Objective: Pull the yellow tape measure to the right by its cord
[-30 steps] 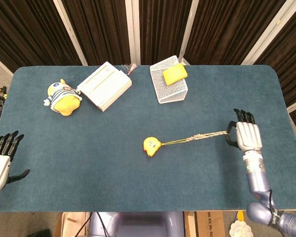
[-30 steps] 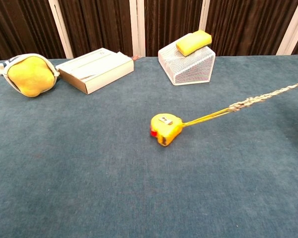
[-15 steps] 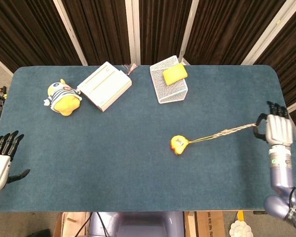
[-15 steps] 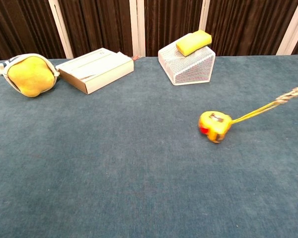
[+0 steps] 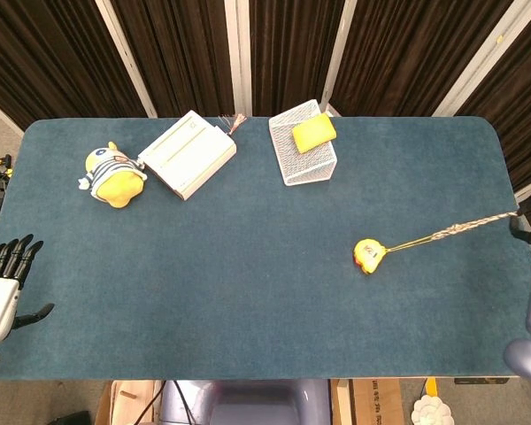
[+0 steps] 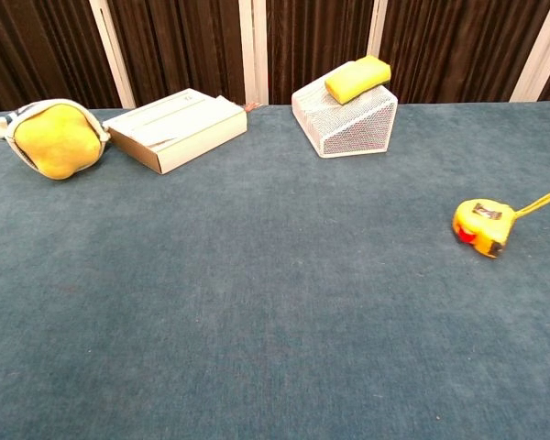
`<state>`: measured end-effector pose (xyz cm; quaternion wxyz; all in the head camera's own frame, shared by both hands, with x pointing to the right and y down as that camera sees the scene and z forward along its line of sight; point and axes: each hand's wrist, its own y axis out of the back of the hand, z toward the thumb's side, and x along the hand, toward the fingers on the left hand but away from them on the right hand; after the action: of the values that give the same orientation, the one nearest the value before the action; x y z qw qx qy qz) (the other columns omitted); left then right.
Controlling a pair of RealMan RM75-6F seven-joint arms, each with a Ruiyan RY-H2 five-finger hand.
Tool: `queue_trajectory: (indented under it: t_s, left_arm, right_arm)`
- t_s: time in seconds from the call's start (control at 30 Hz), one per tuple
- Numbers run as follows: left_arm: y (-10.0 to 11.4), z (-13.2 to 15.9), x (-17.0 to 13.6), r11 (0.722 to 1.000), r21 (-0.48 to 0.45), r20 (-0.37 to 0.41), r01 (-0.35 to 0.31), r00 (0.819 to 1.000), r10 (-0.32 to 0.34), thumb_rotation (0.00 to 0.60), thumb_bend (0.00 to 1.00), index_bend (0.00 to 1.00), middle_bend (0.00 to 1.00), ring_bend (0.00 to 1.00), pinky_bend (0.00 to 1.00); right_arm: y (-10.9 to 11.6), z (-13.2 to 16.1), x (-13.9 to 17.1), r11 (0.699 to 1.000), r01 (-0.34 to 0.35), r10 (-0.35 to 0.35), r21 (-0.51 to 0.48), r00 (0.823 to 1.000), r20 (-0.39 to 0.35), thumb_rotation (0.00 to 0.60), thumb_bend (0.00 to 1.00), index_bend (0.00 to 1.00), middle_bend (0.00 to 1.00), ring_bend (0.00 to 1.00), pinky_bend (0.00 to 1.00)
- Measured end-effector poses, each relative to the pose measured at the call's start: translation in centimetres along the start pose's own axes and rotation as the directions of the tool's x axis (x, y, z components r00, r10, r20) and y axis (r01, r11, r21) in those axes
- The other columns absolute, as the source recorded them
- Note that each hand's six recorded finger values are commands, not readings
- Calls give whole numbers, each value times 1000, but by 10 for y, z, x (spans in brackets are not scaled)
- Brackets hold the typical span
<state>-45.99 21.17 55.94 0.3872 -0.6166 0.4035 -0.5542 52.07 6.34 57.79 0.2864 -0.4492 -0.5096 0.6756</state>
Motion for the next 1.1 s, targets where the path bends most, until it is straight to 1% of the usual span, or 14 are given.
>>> queue_trajectory:
  t_s: [0.2, 0.3, 0.4, 0.53, 0.6, 0.63, 0.67, 0.73, 0.77, 0.83, 1.03, 1.1]
  left_arm:
    - [0, 0, 0, 1000, 1, -1, 0, 1000, 0, 600, 0, 0, 0, 0, 0]
    - [0, 1, 0, 1000, 1, 2, -2, 1000, 2, 600, 0, 0, 0, 0, 0]
    - [0, 1, 0, 1000, 1, 3, -2, 1000, 2, 600, 0, 0, 0, 0, 0]
    - [1, 1, 0, 1000, 1, 3, -3, 1000, 3, 600, 0, 0, 0, 0, 0]
    - [1, 1, 0, 1000, 1, 4, -2, 1000, 2, 600, 0, 0, 0, 0, 0]
    - [0, 1, 0, 1000, 1, 4, -2, 1000, 2, 600, 0, 0, 0, 0, 0]
    - [0, 1, 0, 1000, 1, 4, -1, 1000, 1, 600, 0, 0, 0, 0, 0]
    - [0, 1, 0, 1000, 2, 4, 0, 1000, 0, 600, 0, 0, 0, 0, 0]
    - [0, 1, 0, 1000, 2, 4, -1, 1000, 1, 600, 0, 0, 0, 0, 0]
    - [0, 1, 0, 1000, 3, 5, -2, 1000, 2, 600, 0, 0, 0, 0, 0]
    - [0, 1, 0, 1000, 2, 5, -2, 1000, 2, 600, 0, 0, 0, 0, 0]
    - [0, 1, 0, 1000, 3, 6, -3, 1000, 3, 600, 0, 0, 0, 0, 0]
  right_arm:
    - [21, -18, -11, 998, 50, -48, -23, 997, 66, 600, 487, 665, 115, 0, 0]
    - [28, -21, -14, 997, 73, -71, -23, 994, 81, 600, 487, 665, 115, 0, 0]
    - [33, -22, -15, 996, 92, -89, -22, 992, 89, 600, 487, 665, 115, 0, 0]
    - [30, -21, -13, 996, 87, -85, -22, 992, 89, 600, 488, 654, 115, 0, 0]
    - [28, -22, -12, 997, 81, -79, -20, 993, 89, 600, 487, 555, 111, 0, 0]
    - [27, -22, -12, 997, 75, -74, -18, 993, 87, 600, 487, 435, 93, 0, 0]
    - [25, -21, -11, 998, 68, -67, -16, 994, 84, 600, 487, 292, 62, 0, 0]
    - [20, -19, -8, 999, 53, -52, -13, 996, 75, 600, 490, 86, 13, 0, 0]
    - [18, -18, -6, 999, 46, -45, -12, 997, 69, 600, 491, 22, 1, 0, 0]
    - [13, -14, -3, 1000, 29, -28, -11, 998, 53, 600, 493, 0, 0, 0, 0]
    - [3, 5, 9, 1000, 1, -1, -21, 1000, -13, 600, 490, 0, 0, 0, 0]
    - [-1, 13, 15, 999, -13, 12, -39, 999, -37, 600, 470, 0, 0, 0, 0]
